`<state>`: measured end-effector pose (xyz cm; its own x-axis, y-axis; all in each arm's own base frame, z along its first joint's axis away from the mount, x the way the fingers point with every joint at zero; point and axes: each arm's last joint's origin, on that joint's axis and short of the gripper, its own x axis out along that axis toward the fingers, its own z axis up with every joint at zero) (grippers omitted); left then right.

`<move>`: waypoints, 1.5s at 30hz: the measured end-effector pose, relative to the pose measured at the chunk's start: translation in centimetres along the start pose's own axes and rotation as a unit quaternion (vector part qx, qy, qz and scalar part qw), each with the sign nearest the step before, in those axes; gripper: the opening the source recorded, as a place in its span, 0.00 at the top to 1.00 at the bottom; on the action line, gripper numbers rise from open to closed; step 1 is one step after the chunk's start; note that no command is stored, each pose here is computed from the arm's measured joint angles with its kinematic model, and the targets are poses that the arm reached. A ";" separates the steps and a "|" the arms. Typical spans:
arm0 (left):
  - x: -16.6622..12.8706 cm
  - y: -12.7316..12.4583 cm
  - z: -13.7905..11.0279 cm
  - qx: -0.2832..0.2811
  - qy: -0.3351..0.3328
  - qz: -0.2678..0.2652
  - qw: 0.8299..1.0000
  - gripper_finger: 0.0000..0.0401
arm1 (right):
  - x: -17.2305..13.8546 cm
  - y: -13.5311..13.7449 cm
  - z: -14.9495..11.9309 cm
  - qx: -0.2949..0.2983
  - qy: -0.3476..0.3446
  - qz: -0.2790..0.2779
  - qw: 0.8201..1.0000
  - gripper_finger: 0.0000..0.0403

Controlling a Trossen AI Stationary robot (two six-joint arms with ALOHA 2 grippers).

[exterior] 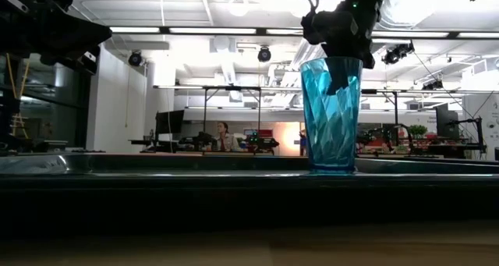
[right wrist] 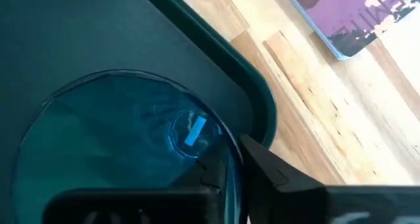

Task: Pick and place plate/cup/fork/spoon on tray
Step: Put the blue cup to the top right on the black tray, then put the pink plate to the center on the black tray

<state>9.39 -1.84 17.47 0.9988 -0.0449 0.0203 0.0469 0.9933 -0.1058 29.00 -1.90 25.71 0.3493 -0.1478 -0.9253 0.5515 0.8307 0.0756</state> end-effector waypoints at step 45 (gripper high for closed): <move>-0.3 0.8 4.7 -0.186 -0.163 0.129 0.960 0.99 | -16.4 -6.7 -0.1 0.167 -0.074 -0.131 0.974 0.42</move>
<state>9.07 -0.49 22.07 0.9230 0.2939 0.2484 -0.1392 0.8567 -0.4966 19.44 -5.00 40.32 0.2541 -0.4278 -0.8674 0.8435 0.5368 -0.0176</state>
